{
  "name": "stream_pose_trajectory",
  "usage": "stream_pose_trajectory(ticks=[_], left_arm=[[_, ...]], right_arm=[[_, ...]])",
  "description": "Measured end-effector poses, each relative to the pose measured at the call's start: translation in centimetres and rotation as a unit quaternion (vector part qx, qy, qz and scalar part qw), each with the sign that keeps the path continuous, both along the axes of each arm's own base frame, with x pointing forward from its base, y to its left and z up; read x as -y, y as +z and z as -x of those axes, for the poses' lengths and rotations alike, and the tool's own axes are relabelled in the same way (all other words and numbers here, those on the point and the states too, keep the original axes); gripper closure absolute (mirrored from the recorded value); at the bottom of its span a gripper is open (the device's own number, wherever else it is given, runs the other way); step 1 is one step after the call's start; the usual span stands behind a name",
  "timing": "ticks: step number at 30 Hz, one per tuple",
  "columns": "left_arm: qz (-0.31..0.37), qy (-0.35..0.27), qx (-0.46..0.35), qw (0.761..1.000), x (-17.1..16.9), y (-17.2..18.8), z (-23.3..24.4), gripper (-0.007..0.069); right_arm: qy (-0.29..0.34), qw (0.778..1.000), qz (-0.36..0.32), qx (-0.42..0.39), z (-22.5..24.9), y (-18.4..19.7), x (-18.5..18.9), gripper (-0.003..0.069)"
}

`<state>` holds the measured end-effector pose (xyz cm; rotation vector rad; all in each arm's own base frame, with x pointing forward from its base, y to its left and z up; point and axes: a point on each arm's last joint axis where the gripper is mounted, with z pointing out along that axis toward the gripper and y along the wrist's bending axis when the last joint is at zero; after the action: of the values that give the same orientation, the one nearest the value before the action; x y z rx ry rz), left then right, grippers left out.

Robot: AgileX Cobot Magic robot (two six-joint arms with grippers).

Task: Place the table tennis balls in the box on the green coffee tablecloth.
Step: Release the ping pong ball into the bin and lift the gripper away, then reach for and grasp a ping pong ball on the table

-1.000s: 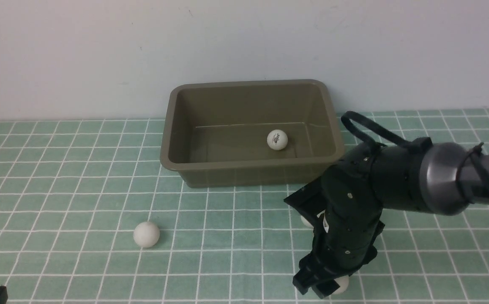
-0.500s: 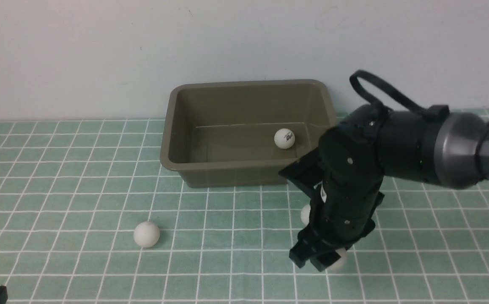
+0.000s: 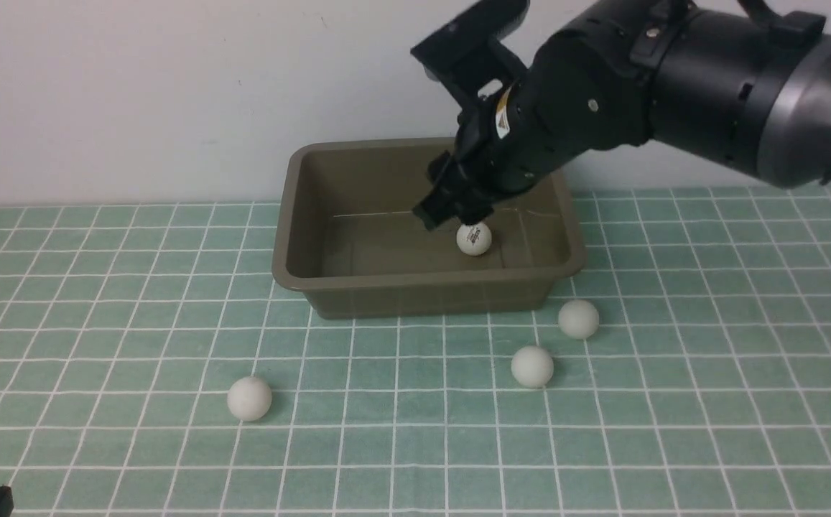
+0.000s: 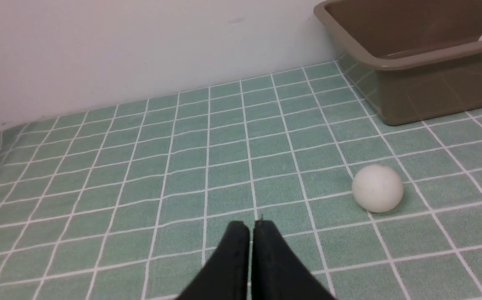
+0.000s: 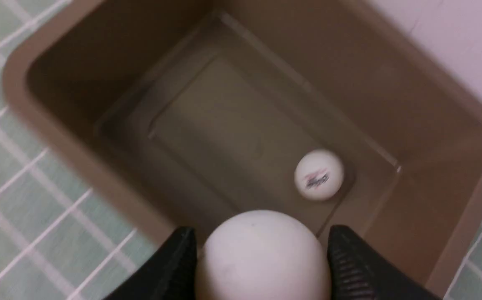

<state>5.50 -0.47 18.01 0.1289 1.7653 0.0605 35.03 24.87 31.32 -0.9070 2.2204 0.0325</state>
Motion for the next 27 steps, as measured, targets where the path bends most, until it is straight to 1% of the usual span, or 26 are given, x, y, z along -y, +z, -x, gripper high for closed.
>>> stream_pose_trajectory(ticks=[2, 5, 9, 11, 14, 17, 20, 23, 27], left_arm=[[0.000, 0.000, 0.000, 1.000, 0.0, 0.0, 0.0, 0.0629], [0.000, 0.000, 0.000, 1.000, 0.0, 0.0, 0.0, 0.0629], [0.000, 0.000, 0.000, 1.000, 0.0, 0.0, 0.0, 0.0629], [0.000, 0.000, 0.000, 1.000, 0.0, 0.0, 0.0, 0.0629], [0.000, 0.000, 0.000, 1.000, 0.0, 0.0, 0.0, 0.0629], [0.000, 0.000, 0.000, 1.000, 0.0, 0.0, 0.0, 0.0629], [0.000, 0.000, 0.000, 1.000, 0.0, 0.0, 0.0, 0.0629], [0.000, 0.000, 0.000, 1.000, 0.0, 0.0, 0.0, 0.0629], [0.000, 0.000, 0.000, 1.000, 0.0, 0.0, 0.0, 0.0629]], right_arm=[[-0.007, 1.000, -0.010, 0.015, -1.5, -0.3, 0.1, 0.0295], [-0.020, 1.000, -0.011, 0.015, -3.7, -1.9, 0.4, 0.0295], [-0.043, 0.999, -0.009, -0.007, -6.3, -4.7, 0.9, 0.0295], [-0.057, 0.998, -0.008, -0.027, -7.7, -7.0, 1.1, 0.0293], [-0.064, 0.997, 0.002, -0.048, -8.6, -9.2, 1.3, 0.0279], [-0.069, 0.995, 0.016, -0.068, -8.7, -10.2, 1.4, 0.0263], [-0.075, 0.994, 0.024, -0.078, -8.7, -9.3, 1.5, 0.0256], [-0.081, 0.993, 0.026, -0.078, -8.8, -7.4, 1.6, 0.0255], [-0.091, 0.993, 0.031, -0.075, -8.2, -2.6, 2.7, 0.0253]])
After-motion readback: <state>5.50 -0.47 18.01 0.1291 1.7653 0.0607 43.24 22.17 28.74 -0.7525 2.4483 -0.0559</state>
